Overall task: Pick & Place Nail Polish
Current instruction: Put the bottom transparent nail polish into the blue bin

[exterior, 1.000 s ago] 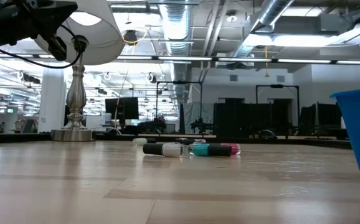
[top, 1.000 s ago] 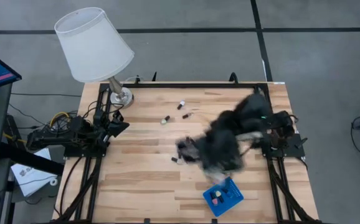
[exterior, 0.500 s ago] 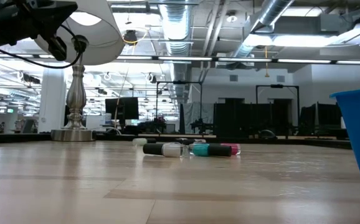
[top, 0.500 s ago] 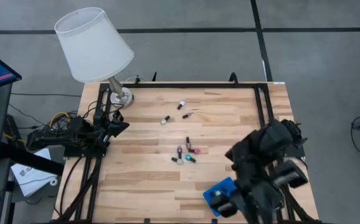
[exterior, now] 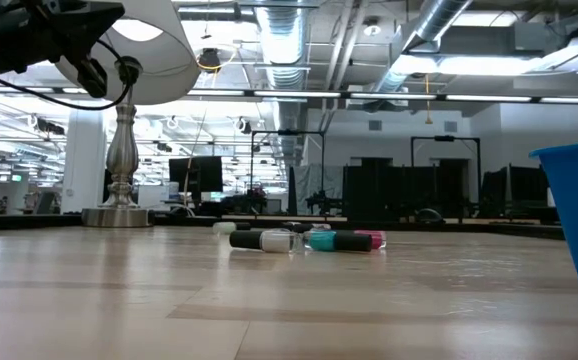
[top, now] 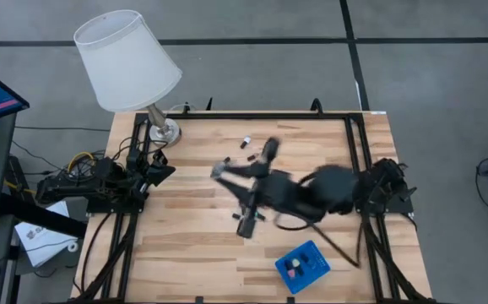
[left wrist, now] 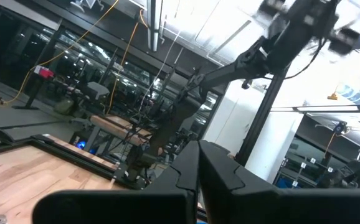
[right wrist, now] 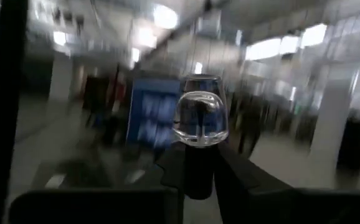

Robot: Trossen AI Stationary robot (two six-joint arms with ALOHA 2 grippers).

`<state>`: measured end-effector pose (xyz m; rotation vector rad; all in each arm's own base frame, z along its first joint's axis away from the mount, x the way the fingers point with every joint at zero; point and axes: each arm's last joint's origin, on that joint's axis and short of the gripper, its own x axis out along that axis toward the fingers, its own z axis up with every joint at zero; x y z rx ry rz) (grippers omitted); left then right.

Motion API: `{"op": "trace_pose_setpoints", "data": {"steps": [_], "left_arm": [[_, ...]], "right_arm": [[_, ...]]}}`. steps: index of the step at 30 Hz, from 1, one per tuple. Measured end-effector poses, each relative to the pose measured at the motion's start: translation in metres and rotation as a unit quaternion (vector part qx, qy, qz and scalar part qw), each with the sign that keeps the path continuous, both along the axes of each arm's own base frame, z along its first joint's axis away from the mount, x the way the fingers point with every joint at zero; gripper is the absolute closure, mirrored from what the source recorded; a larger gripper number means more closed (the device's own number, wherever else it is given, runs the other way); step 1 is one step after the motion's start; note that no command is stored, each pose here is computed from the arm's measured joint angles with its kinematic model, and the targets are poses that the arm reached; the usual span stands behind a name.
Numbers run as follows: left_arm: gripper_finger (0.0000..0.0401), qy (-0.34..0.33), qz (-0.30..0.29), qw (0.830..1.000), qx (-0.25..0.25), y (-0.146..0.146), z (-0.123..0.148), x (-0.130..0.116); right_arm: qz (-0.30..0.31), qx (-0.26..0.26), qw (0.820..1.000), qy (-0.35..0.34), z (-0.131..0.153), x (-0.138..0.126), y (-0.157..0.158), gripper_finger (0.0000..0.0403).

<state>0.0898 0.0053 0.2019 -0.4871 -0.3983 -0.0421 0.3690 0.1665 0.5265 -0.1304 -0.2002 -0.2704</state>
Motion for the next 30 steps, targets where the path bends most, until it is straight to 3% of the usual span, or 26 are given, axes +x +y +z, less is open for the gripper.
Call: {"op": "trace_pose_setpoints", "data": {"steps": [2,5,7,12,16,21,23,30], "left_arm": [[0.0400,0.000,0.000,1.000,0.000,0.000,0.000,0.000],[0.0400,0.000,0.000,1.000,0.000,0.000,0.000,0.000],[0.0400,0.000,0.000,1.000,0.000,0.000,0.000,0.000],[0.0400,0.000,0.000,1.000,0.000,0.000,0.000,0.000],[0.0400,0.000,0.000,1.000,0.000,0.000,0.000,0.000],[0.0400,0.000,0.000,1.000,0.000,0.000,0.000,0.000],[0.0400,0.000,0.000,1.000,0.000,0.000,0.000,0.000],[0.0400,0.000,0.000,1.000,0.000,0.000,0.000,0.000]], "right_arm": [[0.012,0.079,0.994,0.080,-0.023,0.005,-0.001,0.0358],[-0.003,0.205,0.961,0.183,-0.059,0.001,0.002,0.0358],[-0.034,0.280,0.927,0.248,-0.085,-0.008,0.009,0.0358],[-0.109,0.421,0.816,0.382,-0.143,-0.038,0.037,0.0358],[-0.156,0.485,0.736,0.445,-0.179,-0.057,0.059,0.0358],[-0.188,0.524,0.640,0.529,-0.232,-0.067,0.076,0.0358],[-0.186,0.531,0.614,0.554,-0.252,-0.068,0.079,0.0358],[-0.173,0.543,0.561,0.600,-0.296,-0.072,0.082,0.0358]]}}
